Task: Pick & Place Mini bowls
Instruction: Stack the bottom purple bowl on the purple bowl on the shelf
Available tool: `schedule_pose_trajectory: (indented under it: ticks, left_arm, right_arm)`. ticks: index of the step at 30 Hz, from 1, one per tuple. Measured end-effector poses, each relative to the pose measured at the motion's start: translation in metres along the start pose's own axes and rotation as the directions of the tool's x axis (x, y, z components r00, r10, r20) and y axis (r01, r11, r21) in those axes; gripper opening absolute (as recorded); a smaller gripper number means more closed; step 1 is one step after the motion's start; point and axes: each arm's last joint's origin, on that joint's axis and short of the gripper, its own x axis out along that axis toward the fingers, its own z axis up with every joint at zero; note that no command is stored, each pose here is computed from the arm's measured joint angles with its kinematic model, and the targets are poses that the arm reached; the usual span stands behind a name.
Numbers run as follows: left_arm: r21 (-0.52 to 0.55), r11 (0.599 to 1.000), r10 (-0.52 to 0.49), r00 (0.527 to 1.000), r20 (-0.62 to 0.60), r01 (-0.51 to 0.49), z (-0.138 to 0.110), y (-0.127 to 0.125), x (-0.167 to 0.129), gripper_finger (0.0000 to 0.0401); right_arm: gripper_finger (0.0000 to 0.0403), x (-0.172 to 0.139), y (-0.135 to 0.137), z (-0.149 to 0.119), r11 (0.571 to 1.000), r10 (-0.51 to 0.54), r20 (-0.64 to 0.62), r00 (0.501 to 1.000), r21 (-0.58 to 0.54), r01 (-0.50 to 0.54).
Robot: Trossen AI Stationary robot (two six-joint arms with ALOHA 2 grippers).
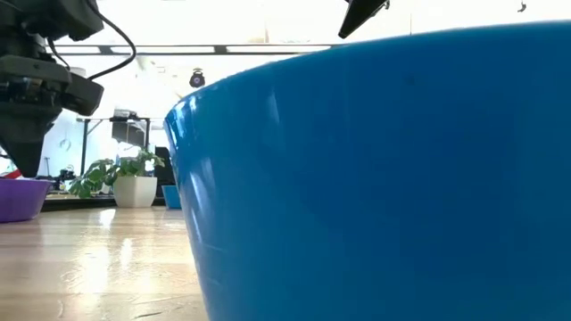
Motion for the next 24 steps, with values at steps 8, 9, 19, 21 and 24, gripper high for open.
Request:
schedule_pose_trajectory:
  ticks: [8, 9, 19, 21, 24]
  left_arm:
    - [-0.004, 0.999, 0.047, 0.999, -0.022, -0.048, 0.0, -0.001, 0.01, 0.0046]
    - [-0.005, 0.998, 0.055, 0.998, -0.025, -0.055, 0.0, -0.001, 0.011, 0.0046]
    - [0.011, 0.998, 0.069, 0.997, -0.041, -0.069, 0.003, -0.006, 0.016, 0.0046]
    - [0.019, 0.998, 0.057, 0.998, -0.035, -0.056, 0.004, -0.008, 0.013, 0.0046]
    - [0.036, 0.999, 0.039, 0.999, -0.026, -0.039, 0.006, -0.012, 0.009, 0.0046]
  right_arm:
    - [0.0068, 0.0, 0.0, 0.0, 1.0, 0.0, 0.002, 1.0, 0.002, 0.0]
    - [0.0068, 0.0, 0.0, 0.0, 1.0, 0.0, 0.003, 1.0, 0.002, 0.0]
    - [0.0068, 0.0, 0.0, 0.0, 1.0, -0.001, 0.004, 1.0, -0.001, 0.001]
    - [0.0068, 0.0, 0.0, 0.0, 1.0, -0.006, 0.004, 1.0, -0.001, 0.006]
    - [0.0068, 0.0, 0.0, 0.0, 1.0, -0.006, 0.004, 1.0, -0.001, 0.006]
